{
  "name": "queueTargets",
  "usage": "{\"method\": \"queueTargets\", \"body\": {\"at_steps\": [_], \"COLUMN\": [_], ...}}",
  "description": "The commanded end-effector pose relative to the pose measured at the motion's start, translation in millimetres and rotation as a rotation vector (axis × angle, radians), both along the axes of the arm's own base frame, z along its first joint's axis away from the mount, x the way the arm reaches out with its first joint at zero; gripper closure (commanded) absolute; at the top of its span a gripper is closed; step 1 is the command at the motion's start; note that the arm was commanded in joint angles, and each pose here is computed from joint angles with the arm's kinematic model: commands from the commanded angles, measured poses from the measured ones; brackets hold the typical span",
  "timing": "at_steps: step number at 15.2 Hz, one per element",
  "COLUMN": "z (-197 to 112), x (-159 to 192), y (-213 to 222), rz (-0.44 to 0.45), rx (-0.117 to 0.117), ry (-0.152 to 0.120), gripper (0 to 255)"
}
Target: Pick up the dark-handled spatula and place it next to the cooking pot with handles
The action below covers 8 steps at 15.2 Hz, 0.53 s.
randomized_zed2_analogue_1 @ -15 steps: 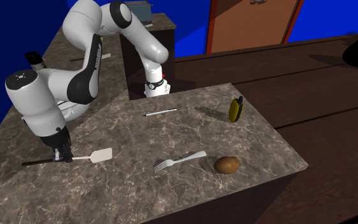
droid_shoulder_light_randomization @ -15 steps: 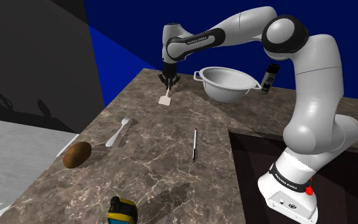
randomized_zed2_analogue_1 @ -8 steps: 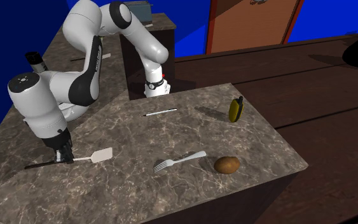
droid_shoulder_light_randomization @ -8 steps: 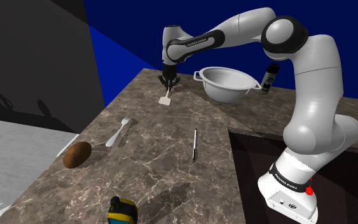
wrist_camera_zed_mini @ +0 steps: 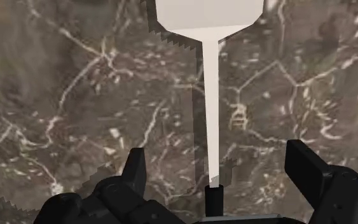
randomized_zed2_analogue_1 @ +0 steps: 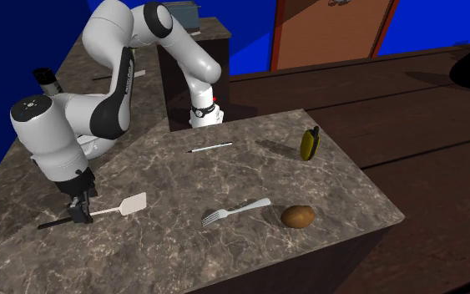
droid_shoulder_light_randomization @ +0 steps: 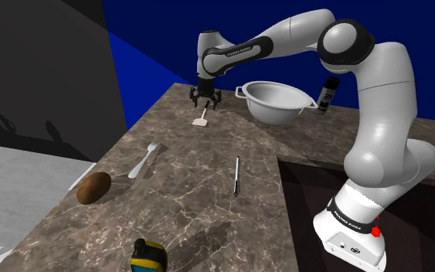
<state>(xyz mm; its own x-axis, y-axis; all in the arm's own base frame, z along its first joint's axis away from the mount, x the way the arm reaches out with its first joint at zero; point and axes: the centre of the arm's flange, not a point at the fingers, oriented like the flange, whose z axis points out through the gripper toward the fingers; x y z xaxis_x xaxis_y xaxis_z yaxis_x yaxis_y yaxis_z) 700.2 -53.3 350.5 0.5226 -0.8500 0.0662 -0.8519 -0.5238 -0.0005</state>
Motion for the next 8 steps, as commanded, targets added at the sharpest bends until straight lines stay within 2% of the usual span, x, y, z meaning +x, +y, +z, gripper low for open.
{"method": "queueTargets", "body": {"at_steps": [1,4,8], "z": [13,50,50], "x": [0,-2,-2], "y": [1,3,3], "rz": [0.0,0.0,0.0], "rx": [0.0,0.0,0.0], "ry": [0.0,0.0,0.0], "gripper": [0,0,0]}}
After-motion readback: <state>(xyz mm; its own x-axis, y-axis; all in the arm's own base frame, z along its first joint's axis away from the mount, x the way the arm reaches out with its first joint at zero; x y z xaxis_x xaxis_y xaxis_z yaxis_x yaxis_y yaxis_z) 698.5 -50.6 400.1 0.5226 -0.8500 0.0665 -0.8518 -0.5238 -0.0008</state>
